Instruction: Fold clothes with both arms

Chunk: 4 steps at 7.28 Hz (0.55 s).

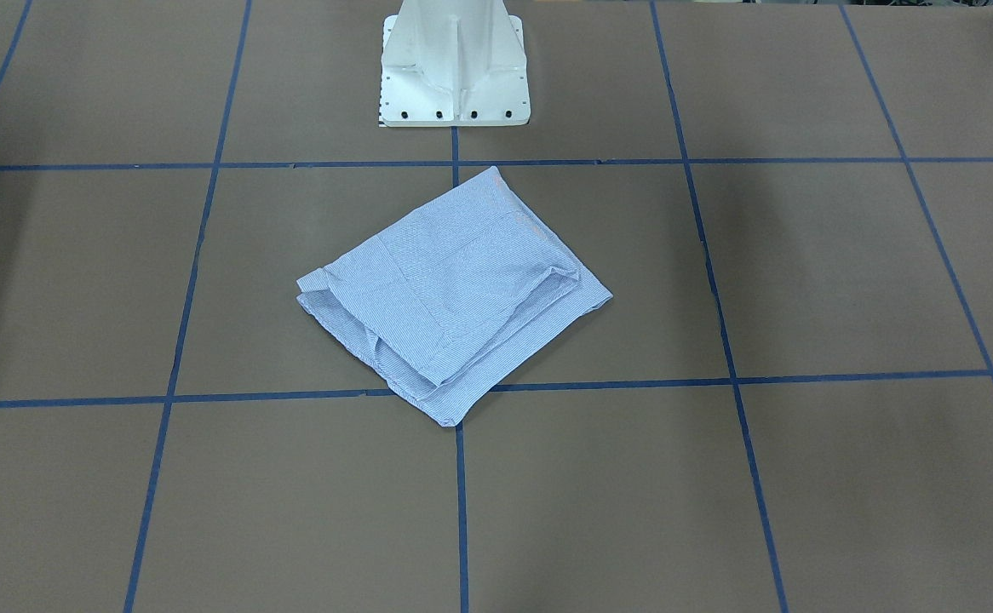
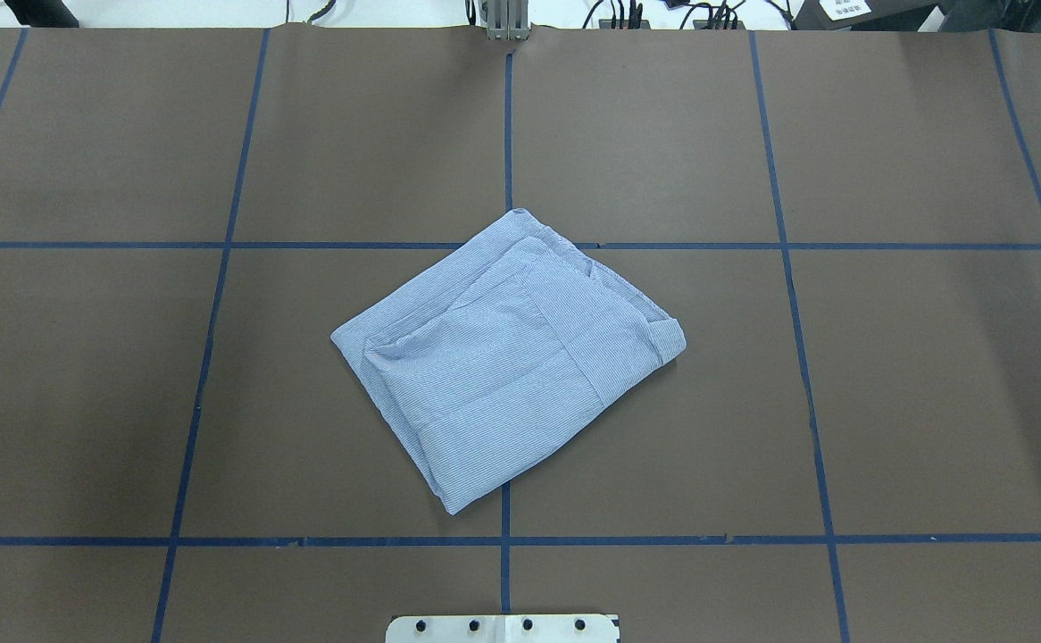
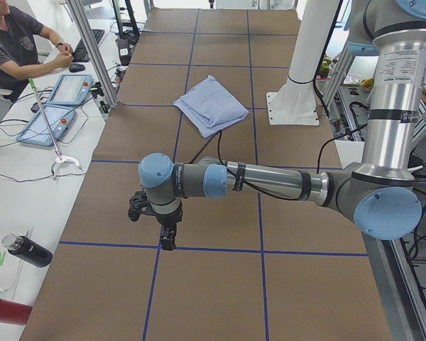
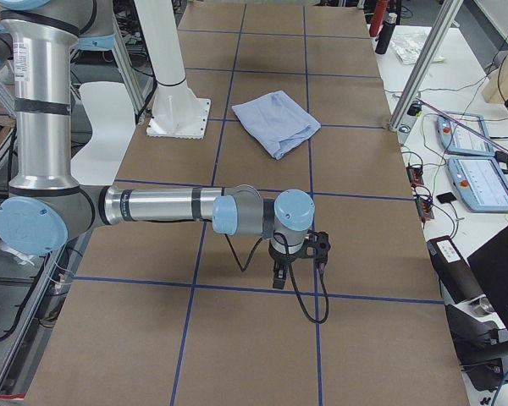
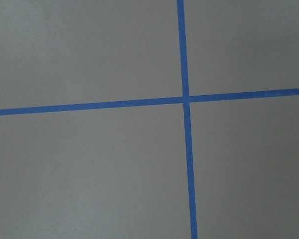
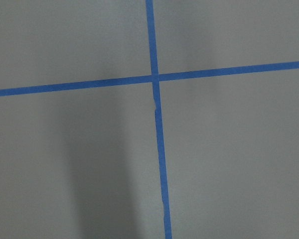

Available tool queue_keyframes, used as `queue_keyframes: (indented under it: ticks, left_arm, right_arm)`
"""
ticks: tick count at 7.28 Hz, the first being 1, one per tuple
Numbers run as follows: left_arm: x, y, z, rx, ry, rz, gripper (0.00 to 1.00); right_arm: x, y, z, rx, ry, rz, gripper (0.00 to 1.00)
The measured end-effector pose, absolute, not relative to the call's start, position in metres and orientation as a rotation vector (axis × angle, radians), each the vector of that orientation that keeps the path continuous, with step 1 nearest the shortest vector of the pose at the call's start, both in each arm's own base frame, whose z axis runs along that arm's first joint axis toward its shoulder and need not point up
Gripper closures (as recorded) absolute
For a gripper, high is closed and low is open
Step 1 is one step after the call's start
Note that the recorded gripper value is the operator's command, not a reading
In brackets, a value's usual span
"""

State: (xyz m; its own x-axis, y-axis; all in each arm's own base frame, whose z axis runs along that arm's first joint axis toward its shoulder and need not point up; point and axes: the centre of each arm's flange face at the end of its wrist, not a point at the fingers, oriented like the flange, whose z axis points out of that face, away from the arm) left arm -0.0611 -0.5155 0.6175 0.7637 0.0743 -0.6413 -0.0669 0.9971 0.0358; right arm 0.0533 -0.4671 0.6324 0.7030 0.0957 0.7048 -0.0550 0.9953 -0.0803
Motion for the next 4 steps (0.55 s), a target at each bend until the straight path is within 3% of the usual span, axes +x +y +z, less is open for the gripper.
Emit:
queue_keyframes:
  ticks: [4]
  left_arm:
    - [-0.0616, -0.516, 0.6177, 0.012, 0.69, 0.077, 0.01]
  right_arm:
    - [0.0536, -0.4669, 0.6325, -0.056, -0.79, 0.091, 0.0]
